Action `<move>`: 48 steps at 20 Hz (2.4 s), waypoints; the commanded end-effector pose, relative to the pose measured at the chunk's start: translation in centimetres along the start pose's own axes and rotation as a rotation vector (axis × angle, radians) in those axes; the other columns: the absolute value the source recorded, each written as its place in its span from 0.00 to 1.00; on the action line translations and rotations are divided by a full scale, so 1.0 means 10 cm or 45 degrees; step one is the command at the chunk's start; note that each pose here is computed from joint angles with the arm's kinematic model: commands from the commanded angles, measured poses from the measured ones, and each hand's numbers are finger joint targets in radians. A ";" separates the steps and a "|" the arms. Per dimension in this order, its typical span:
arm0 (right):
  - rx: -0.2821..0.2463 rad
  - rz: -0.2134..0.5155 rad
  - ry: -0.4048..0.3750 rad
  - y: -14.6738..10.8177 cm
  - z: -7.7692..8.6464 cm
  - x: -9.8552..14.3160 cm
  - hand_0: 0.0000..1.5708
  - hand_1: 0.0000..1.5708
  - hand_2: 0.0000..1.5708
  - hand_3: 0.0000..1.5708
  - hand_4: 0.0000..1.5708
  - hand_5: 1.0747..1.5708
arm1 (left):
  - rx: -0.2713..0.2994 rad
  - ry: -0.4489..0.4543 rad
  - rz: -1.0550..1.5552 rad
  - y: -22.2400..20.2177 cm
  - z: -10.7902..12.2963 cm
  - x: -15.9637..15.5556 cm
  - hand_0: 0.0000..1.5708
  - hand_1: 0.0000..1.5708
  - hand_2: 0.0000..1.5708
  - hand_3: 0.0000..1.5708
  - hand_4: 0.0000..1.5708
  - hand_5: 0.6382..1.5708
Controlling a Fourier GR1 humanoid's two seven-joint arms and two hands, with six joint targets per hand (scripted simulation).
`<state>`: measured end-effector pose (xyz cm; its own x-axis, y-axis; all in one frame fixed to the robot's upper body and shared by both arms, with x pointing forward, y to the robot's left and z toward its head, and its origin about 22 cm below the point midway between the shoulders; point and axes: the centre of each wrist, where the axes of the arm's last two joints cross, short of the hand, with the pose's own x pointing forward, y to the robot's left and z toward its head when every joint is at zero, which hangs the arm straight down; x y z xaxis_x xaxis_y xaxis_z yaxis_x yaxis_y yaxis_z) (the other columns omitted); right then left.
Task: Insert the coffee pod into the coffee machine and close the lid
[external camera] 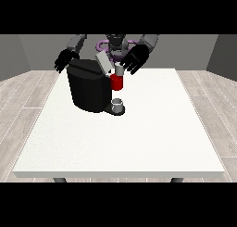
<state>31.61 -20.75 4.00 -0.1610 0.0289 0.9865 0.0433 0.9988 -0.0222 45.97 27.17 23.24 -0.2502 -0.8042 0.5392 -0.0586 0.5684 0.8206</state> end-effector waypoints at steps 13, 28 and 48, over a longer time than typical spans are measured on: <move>-0.085 -0.061 0.063 -0.08 0.12 -0.18 0.00 0.00 0.00 0.00 0.33 1.00 | -0.100 -0.041 -0.019 -0.32 0.00 0.04 0.77 0.77 0.81 0.76 0.32 1.00; -0.083 -0.027 0.032 0.07 0.01 -0.04 0.00 0.00 0.00 0.00 0.26 1.00 | -0.116 0.004 0.005 -0.41 -0.06 0.14 0.78 0.78 0.81 0.74 0.31 1.00; -0.117 -0.043 -0.003 -0.11 0.01 -0.16 0.00 0.00 0.00 0.00 0.29 1.00 | -0.081 -0.070 -0.103 -0.16 -0.05 0.13 0.65 0.65 0.69 0.58 0.23 1.00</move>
<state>31.75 -22.04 3.33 -0.1569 0.0022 0.9876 0.1155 0.9932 0.0161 46.23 25.46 22.62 -0.2851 -0.8326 0.4749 -0.0113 0.4984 0.8669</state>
